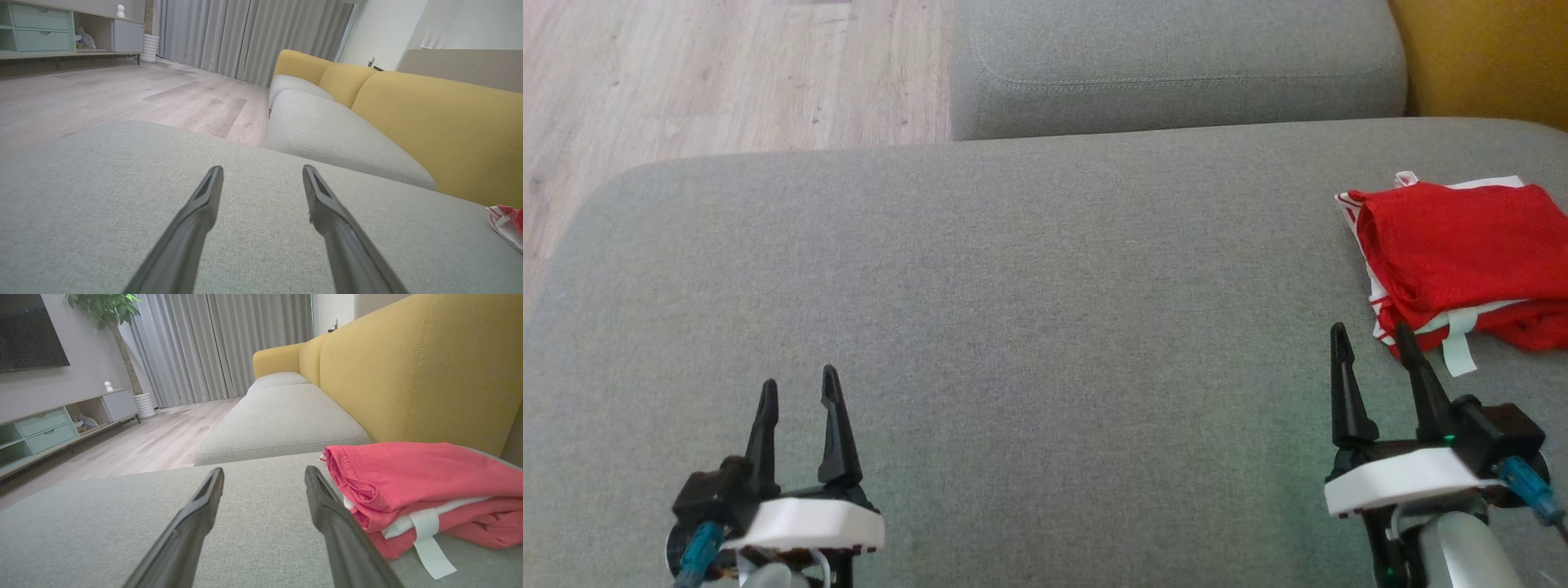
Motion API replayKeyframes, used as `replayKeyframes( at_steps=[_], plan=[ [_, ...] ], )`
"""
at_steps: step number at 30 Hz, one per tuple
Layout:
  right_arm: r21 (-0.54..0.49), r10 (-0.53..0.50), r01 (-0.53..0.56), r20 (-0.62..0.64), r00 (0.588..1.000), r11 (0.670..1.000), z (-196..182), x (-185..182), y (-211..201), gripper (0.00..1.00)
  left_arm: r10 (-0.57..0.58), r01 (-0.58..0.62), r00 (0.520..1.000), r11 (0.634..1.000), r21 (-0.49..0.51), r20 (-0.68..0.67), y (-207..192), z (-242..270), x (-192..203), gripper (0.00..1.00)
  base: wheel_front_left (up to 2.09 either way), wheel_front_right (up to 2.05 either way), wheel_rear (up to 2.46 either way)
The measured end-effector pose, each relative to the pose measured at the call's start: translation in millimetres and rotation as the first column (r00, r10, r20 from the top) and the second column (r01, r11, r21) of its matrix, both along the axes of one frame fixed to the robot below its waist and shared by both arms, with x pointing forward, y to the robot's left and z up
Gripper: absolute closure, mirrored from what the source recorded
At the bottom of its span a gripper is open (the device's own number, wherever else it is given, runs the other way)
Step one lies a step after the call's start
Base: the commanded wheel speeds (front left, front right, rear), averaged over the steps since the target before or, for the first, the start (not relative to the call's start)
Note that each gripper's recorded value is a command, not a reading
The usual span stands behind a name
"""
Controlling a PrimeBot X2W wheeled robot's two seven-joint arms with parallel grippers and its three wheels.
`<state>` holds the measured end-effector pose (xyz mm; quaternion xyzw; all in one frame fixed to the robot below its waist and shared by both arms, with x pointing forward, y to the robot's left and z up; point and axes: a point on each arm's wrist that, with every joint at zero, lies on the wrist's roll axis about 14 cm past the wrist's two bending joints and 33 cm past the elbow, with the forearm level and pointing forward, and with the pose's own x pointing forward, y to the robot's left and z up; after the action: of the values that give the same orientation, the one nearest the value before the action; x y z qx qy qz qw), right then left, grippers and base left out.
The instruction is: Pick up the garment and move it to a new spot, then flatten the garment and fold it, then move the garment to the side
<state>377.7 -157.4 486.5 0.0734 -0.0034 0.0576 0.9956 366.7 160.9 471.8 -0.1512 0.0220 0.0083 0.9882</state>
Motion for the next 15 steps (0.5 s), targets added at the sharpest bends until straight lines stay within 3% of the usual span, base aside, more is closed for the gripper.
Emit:
replayKeyframes(
  at_steps=[2,3,8,15],
  plan=[
    [0.000,0.000,0.000,-0.002,1.000,1.000,-0.7,0.3,0.2,0.00,0.005,-0.005,1.000,1.000,-0.010,-0.008,1.0,-2.5,-0.3,0.00,0.00,0.00,0.00],
    [0.000,0.001,-0.001,-0.006,1.000,1.000,-1.9,0.3,0.3,1.00,0.008,-0.008,1.000,1.000,-0.010,-0.013,1.5,-3.8,-0.4,1.00,0.00,0.00,0.00],
    [0.003,-0.009,0.010,-0.145,0.989,1.000,-45.4,-21.4,-2.7,1.00,0.013,-0.015,0.987,1.000,-0.011,-0.160,2.9,-48.3,-25.6,1.00,0.00,0.00,0.00],
    [0.074,-0.029,0.043,-0.173,0.984,0.996,-49.1,-23.8,-6.8,1.00,0.024,-0.039,0.983,0.996,-0.076,-0.184,4.4,-52.4,-27.5,1.00,0.00,0.00,0.00]
  ],
)
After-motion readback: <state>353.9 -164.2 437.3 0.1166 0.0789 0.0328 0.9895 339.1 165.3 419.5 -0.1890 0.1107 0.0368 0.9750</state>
